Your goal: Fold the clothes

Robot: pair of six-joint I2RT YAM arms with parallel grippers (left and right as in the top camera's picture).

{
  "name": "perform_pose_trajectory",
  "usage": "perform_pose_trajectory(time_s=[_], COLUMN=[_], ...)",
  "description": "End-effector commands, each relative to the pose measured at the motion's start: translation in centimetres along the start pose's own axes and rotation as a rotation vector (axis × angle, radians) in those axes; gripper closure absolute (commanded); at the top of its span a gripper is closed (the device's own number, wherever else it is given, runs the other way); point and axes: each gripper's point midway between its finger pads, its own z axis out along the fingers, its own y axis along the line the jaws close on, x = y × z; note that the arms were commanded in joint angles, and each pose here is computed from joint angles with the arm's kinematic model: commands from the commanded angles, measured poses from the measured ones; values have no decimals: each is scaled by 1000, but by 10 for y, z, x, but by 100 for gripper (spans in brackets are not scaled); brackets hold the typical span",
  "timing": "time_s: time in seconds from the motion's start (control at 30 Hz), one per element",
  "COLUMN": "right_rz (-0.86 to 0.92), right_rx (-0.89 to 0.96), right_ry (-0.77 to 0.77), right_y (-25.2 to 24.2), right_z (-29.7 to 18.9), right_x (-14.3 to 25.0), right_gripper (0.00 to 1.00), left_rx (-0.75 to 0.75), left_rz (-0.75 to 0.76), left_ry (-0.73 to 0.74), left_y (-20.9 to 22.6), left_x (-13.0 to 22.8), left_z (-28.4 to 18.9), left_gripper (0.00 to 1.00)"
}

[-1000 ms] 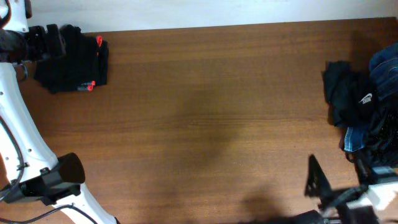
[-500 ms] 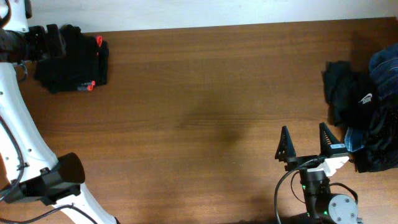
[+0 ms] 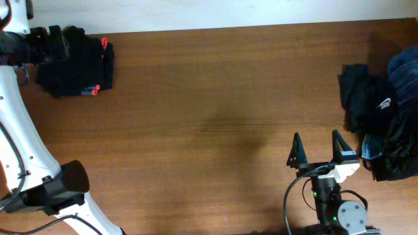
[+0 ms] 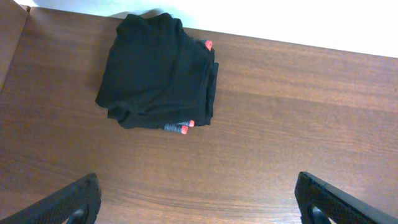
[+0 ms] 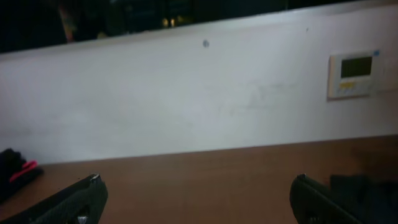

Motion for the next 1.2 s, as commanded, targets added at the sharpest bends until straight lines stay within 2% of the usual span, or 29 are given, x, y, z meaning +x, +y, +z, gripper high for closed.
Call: perform_pose_trajectory(time_s=[0.0,0.17,0.33,0.73,1.17], right_rz=[1,0,-102,-140,-141], right_rx=[-15,-30,-90,-78,-78], right_ry=[25,29,45,243,239], right_y=[1,2,12,6,6], right_z=[1,2,1,-6,-6], right_x=[17,28,32,81,80], right_gripper=[1,1,1,2,1], left_rx=[-1,-1,-1,-1,-1], left_rz=[-11,-11,-11,-11,-11], left_ry=[3,3,3,3,3], left_y=[1,1,1,1,1], left_x=[1,1,1,1,1], left_z=[0,0,0,0,0], left_gripper=[1,1,1,1,1])
